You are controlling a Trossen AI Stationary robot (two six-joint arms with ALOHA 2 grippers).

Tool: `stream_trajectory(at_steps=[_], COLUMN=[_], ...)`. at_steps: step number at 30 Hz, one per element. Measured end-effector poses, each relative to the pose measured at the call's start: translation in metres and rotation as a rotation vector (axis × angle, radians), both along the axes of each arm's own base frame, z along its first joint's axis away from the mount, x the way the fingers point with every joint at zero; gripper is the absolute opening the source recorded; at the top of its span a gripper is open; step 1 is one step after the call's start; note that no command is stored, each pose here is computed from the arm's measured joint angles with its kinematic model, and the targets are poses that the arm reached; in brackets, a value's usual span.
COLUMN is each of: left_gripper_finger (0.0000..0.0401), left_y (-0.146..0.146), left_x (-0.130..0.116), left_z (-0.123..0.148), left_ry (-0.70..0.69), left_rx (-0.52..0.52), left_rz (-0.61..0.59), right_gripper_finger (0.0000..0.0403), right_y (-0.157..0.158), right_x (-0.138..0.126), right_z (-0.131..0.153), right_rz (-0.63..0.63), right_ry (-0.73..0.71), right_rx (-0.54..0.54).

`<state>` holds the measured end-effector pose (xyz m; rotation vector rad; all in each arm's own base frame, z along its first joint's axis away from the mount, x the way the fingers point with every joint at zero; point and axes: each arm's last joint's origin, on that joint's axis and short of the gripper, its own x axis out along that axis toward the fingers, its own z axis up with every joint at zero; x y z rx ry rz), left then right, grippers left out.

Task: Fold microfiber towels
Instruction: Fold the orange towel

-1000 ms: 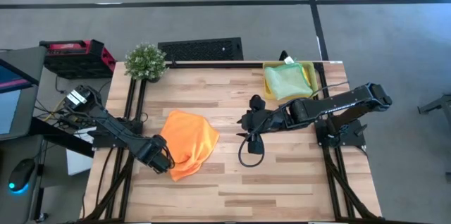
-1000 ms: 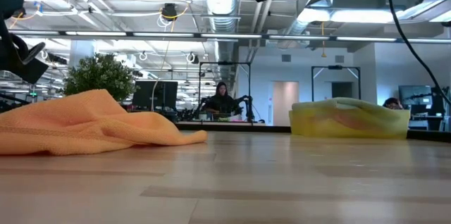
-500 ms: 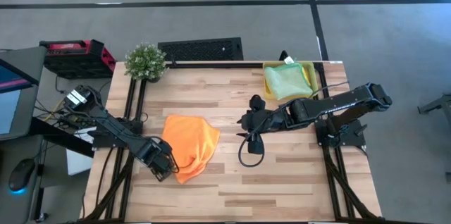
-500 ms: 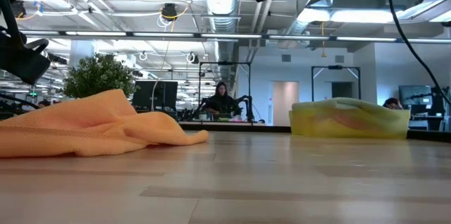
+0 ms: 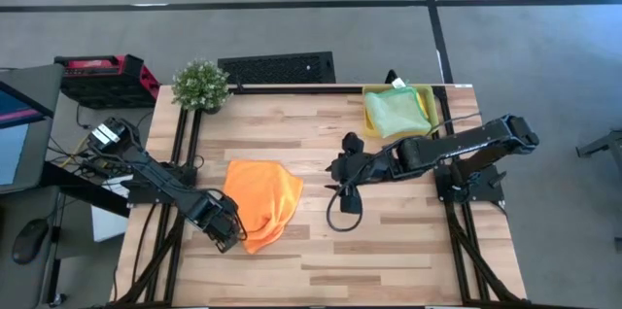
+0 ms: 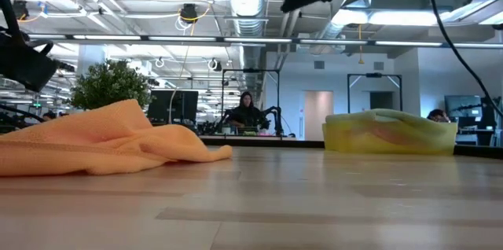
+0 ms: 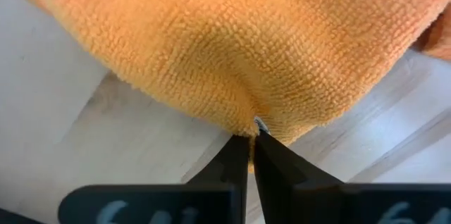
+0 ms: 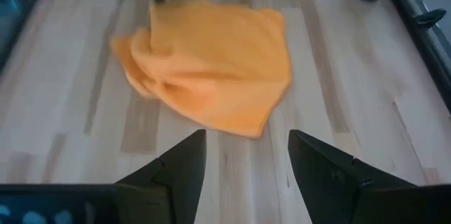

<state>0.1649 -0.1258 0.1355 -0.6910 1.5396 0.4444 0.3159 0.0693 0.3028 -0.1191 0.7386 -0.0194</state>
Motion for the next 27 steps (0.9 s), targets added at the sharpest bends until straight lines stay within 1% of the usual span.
stream_trajectory(at_steps=[3,6,10,14,18,21,24,27], left_gripper_finger=[0.0005,0.0003,0.0002,0.0001,0.0001,0.0001,0.0001,0.0001], left_y=[-0.001,-0.001,0.000,0.004,0.007,0.010,0.011,0.013], left_x=[0.004,0.008,0.009,0.006,0.002,0.001,0.000,-0.001], left_z=[0.004,0.018,0.038,0.052,0.063,0.070,0.077,0.083], left_ry=[-0.064,-0.164,-0.264,-0.340,-0.405,-0.457,-0.521,-0.563], left_rx=[0.020,0.041,0.026,0.015,0.006,0.007,0.001,0.004], left_rz=[-0.006,-0.014,-0.018,0.002,0.014,0.025,0.037,0.051], right_gripper_finger=[0.0225,0.0225,0.0225,0.0225,0.0225,0.0225,0.0225,0.0225], right_y=[0.008,0.021,0.042,0.064,0.081,0.088,0.089,0.087], right_x=[0.010,0.025,0.049,0.064,0.077,0.087,0.099,0.114], right_z=[-0.019,-0.041,-0.065,-0.083,-0.097,-0.113,-0.127,-0.137], right_rz=[0.061,0.171,0.312,0.437,0.527,0.564,0.576,0.594], right_ry=[0.057,0.091,-0.001,-0.094,-0.203,-0.273,-0.302,-0.287], right_rx=[-0.049,-0.107,-0.181,-0.261,-0.274,-0.254,-0.233,-0.214])
